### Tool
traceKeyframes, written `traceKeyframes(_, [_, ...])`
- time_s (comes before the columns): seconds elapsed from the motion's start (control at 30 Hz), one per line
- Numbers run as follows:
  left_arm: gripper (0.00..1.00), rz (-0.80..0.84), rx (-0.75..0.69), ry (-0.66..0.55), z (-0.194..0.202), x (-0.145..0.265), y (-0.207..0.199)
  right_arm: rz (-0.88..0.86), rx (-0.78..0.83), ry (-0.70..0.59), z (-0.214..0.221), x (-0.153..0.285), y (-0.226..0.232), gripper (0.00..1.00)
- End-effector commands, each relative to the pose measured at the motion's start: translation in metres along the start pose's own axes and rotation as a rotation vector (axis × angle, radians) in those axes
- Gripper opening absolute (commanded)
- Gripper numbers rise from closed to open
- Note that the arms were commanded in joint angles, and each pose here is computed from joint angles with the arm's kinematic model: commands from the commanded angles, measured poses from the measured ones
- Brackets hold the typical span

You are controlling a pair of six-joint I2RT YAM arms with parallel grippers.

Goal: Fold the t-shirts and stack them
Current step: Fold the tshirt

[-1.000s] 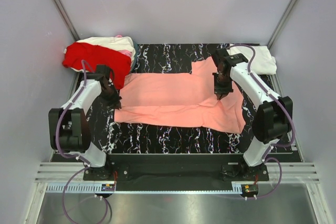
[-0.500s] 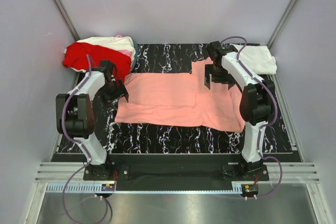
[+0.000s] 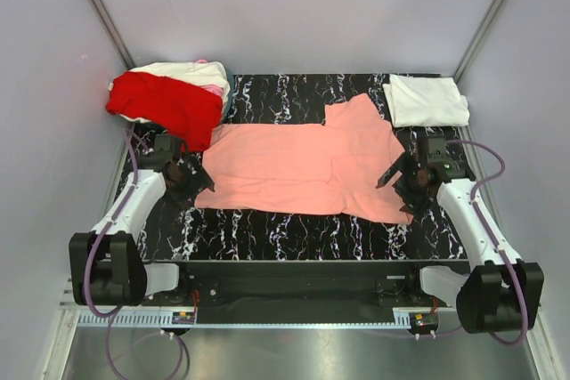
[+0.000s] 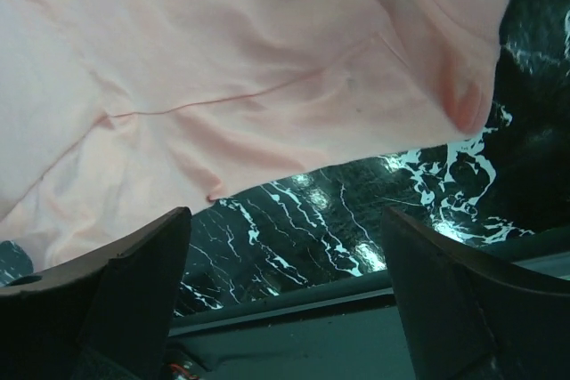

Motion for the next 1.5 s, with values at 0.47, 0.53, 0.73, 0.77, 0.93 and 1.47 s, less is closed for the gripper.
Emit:
traceKeyframes(0.47, [0.86,0.055,0.118,-0.067,0.005,-0.024,0.002,0.047,-0.377,-0.015,0.005,-0.061,-0.056,0.6])
traceKeyframes(0.53, [0.86,0.053,0.124,-0.079,0.005,-0.025,0.003,0.055,-0.392,-0.022,0.001,-0.066,-0.06,0.6])
traceKeyframes(0.73, [0.85,0.036,0.131,-0.089,0.005,-0.028,0.006,0.109,-0.394,-0.004,-0.003,-0.087,-0.074,0.62])
traceKeyframes(0.77, [0.85,0.04,0.132,-0.095,0.004,-0.03,0.006,0.123,-0.392,0.003,-0.001,-0.091,-0.078,0.61])
traceKeyframes(0.93, [0.82,0.033,0.144,-0.102,0.005,-0.037,0.008,0.112,-0.4,0.004,-0.012,-0.101,-0.083,0.36])
traceKeyframes(1.47, [0.0,0.008,0.144,-0.15,-0.003,-0.06,0.012,0.102,-0.449,-0.018,-0.049,-0.094,-0.101,0.13])
Point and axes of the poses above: each gripper's point midway between its finger pads, its own x axis back along the fingers, its own y axis along the line the jaws close on, z = x × y, the point moved 5 cm from there along x, back along the fingers, and after that the axes turned 4 degrees about -x, right-handed, at the moved point
